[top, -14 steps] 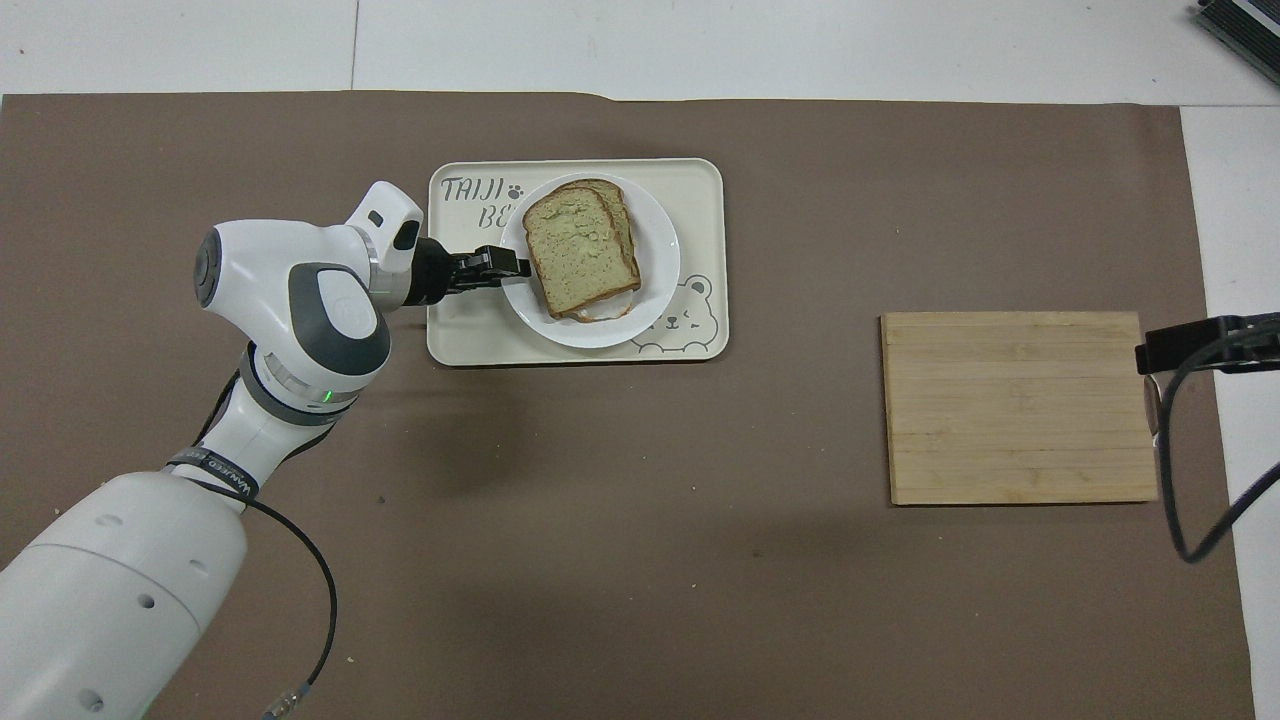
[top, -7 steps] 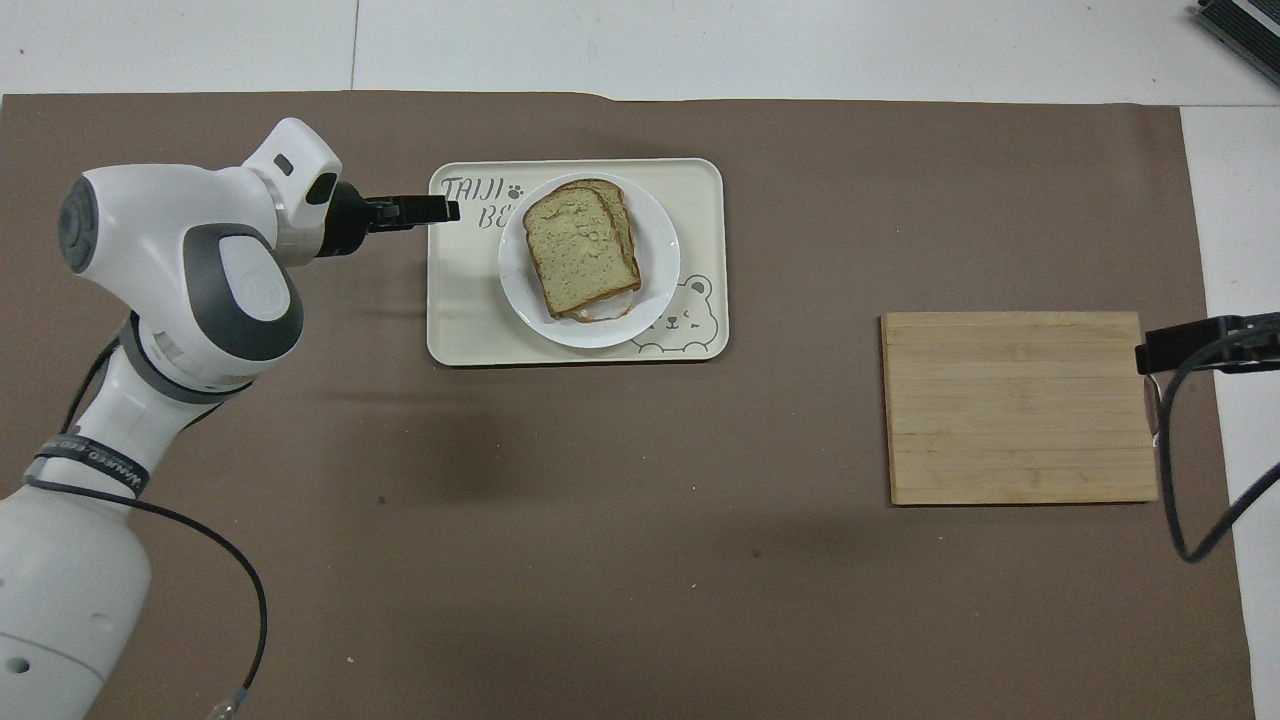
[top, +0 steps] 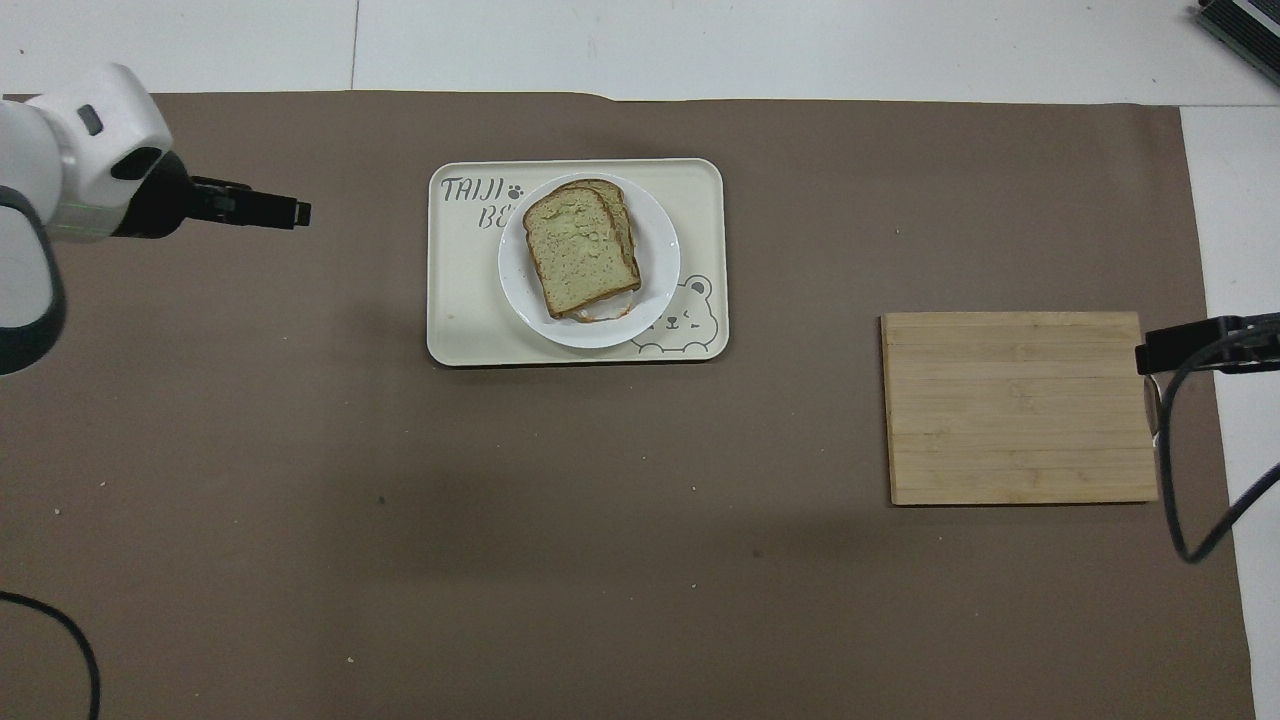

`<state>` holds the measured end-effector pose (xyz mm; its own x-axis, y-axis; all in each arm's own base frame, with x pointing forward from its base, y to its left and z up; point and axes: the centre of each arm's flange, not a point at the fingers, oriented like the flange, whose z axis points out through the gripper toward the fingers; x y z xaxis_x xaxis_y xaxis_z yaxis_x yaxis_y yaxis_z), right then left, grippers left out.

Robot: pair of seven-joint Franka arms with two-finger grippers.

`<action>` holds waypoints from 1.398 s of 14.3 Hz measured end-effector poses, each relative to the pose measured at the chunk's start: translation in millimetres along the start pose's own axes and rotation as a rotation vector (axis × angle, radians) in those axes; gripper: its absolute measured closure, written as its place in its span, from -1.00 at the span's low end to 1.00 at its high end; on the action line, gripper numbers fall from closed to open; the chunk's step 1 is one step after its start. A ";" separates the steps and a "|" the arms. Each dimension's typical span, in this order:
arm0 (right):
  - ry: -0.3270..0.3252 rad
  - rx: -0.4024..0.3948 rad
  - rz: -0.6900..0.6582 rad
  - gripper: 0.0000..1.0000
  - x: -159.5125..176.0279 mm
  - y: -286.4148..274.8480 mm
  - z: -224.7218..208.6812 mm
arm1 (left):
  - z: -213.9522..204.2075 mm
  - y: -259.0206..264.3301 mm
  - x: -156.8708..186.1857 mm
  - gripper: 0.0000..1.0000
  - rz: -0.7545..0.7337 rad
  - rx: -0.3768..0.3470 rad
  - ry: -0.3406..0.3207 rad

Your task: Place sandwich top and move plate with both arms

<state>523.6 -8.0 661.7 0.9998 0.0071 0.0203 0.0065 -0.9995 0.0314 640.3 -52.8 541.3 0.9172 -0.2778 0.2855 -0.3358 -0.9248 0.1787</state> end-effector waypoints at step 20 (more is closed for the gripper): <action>-0.001 0.000 -0.020 -1.00 3.2 0.2 0.7 | -219.2 16.7 -82.4 -1.00 0.064 0.163 -0.204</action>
<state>526.9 -8.3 661.1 0.9994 0.0271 0.0192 0.0265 -0.9991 0.0321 512.1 11.5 727.1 0.9249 -0.3687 0.0929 -0.3709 -0.9286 0.0081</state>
